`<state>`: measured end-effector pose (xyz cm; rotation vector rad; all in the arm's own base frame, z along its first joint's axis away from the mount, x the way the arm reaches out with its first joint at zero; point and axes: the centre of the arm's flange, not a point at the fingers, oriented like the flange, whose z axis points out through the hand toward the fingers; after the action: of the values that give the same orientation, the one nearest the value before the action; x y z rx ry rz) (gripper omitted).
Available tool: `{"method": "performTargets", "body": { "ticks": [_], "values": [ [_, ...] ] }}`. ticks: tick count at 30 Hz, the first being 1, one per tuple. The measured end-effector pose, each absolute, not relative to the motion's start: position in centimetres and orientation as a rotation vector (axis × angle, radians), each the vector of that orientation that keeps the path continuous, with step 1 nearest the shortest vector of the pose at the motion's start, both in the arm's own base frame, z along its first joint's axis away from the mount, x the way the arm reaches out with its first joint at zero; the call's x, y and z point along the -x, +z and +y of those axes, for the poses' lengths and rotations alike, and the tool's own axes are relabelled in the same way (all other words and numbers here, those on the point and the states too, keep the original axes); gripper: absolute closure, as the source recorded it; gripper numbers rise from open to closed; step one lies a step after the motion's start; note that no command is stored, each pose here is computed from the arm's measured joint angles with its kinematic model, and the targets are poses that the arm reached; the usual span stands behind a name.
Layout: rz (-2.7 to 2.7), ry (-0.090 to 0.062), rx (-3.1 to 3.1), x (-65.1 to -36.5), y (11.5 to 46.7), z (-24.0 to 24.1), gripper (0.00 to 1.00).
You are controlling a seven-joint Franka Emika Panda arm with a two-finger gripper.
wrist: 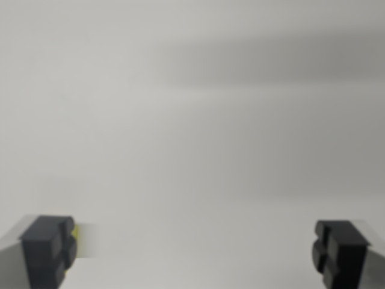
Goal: Pick yellow cube
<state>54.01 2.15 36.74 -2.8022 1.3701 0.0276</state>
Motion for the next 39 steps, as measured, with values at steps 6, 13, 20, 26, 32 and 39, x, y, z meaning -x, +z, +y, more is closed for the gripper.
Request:
{"method": "performTargets", "body": {
  "ticks": [6,13,20,26,32,39],
  "values": [
    [1.379,0.026,2.8,-52.8,35.3,3.7,0.0],
    [1.389,0.024,2.797,-51.4,33.7,5.5,0.0],
    [1.399,0.022,2.793,-49.9,32.1,7.2,0.0],
    [1.408,0.02,2.791,-48.7,30.7,8.7,0.0],
    [1.417,0.017,2.788,-47.5,29.3,10.3,0.0],
    [1.427,0.015,2.785,-46.1,27.6,12.1,0.0]
  ]
}}
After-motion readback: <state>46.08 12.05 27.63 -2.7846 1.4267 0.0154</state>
